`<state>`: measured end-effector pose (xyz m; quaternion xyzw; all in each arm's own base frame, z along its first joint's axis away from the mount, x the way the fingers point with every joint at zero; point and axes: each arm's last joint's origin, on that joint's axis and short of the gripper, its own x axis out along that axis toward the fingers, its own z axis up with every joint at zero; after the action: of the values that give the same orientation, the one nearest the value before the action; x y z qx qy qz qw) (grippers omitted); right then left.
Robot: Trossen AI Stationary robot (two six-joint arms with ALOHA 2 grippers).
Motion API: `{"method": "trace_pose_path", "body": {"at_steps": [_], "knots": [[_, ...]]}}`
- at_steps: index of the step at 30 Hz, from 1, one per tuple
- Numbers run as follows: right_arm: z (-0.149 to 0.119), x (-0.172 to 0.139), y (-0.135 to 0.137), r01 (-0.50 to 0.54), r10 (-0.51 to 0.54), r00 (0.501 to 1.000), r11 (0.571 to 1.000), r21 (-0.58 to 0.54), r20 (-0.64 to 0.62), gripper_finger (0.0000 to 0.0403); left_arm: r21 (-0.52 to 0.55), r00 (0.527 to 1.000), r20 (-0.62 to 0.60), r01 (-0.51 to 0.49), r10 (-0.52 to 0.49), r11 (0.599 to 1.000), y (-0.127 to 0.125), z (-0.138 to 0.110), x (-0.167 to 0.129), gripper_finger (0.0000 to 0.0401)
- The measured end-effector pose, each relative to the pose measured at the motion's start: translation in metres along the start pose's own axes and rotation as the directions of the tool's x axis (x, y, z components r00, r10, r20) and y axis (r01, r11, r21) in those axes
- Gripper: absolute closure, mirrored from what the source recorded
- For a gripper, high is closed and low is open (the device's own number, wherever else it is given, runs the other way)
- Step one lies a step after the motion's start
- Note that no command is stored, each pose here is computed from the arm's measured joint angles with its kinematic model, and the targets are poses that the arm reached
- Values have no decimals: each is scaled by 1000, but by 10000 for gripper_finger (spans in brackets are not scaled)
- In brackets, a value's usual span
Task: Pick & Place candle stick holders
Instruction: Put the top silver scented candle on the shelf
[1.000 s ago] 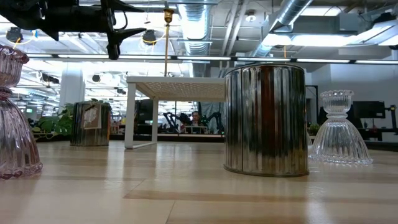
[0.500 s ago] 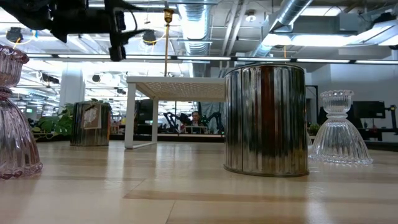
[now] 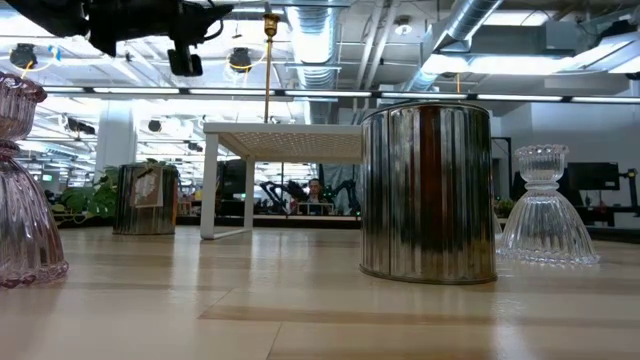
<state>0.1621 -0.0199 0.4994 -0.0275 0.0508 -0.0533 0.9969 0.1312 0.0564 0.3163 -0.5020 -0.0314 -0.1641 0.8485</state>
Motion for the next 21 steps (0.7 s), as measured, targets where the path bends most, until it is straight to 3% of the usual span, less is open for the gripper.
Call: {"method": "trace_pose_path", "body": {"at_steps": [10,21], "knots": [[-4,-5,0,-3,3,999,1000,1,-42,242,-60,1000,-2,-2,2,998,0,0,0,391],[2,-35,0,-1,1,999,1000,11,32,242,-62,1000,26,-10,12,998,0,1,0,398]]}}
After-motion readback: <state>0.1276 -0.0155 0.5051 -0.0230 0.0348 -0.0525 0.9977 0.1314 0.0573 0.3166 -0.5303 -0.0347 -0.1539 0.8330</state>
